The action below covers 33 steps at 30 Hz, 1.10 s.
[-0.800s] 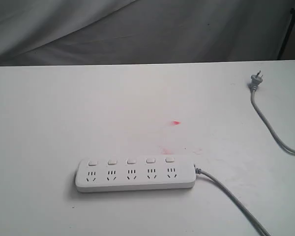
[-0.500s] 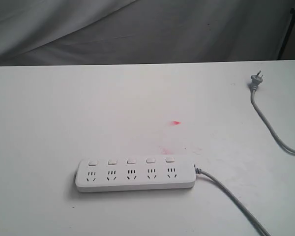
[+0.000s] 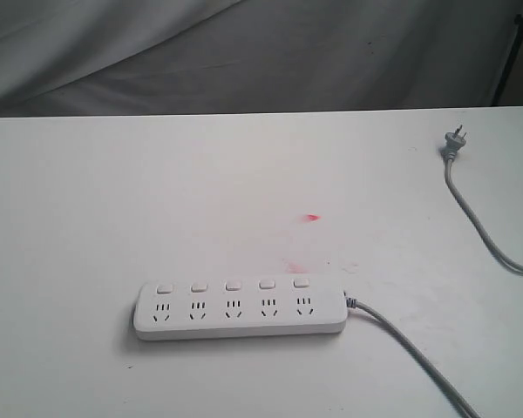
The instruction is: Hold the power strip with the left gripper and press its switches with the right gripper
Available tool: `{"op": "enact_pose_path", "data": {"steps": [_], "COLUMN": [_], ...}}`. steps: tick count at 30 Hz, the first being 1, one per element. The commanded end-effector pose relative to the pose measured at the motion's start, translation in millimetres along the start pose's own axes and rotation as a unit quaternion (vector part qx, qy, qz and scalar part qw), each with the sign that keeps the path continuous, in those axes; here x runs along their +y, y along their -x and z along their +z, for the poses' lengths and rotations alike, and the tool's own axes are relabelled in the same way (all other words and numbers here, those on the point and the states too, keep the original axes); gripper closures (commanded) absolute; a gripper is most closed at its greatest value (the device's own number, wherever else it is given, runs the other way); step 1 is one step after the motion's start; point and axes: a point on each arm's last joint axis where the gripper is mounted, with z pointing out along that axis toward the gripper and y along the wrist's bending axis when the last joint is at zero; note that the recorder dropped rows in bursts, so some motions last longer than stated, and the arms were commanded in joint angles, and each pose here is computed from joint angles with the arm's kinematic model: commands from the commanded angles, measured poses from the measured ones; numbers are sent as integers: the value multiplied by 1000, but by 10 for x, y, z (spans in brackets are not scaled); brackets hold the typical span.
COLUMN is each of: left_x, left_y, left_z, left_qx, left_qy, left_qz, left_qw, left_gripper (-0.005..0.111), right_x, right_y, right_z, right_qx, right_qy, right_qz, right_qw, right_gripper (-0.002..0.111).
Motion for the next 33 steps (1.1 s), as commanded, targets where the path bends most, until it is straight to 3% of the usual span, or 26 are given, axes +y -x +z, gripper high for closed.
{"op": "enact_pose_path", "data": {"steps": [1, 23, 33], "left_x": [-1, 3, -60], "left_y": [-10, -66, 709], "left_z": [1, 103, 52], "left_qx": [0, 74, 7], "left_qy": [-2, 5, 0], "left_qz": [-1, 0, 0], "left_qw": [1000, 997, 1000], "left_gripper": [106, 106, 106], "right_x": [-6, -6, -6], "right_y": [-9, -9, -9], "right_z": [0, 0, 0], "right_qx": [-2, -2, -2], "right_qy": [-4, -4, -4], "right_qz": [0, 0, 0], "right_qw": [1000, 1000, 1000], "right_gripper": [108, 108, 108]}}
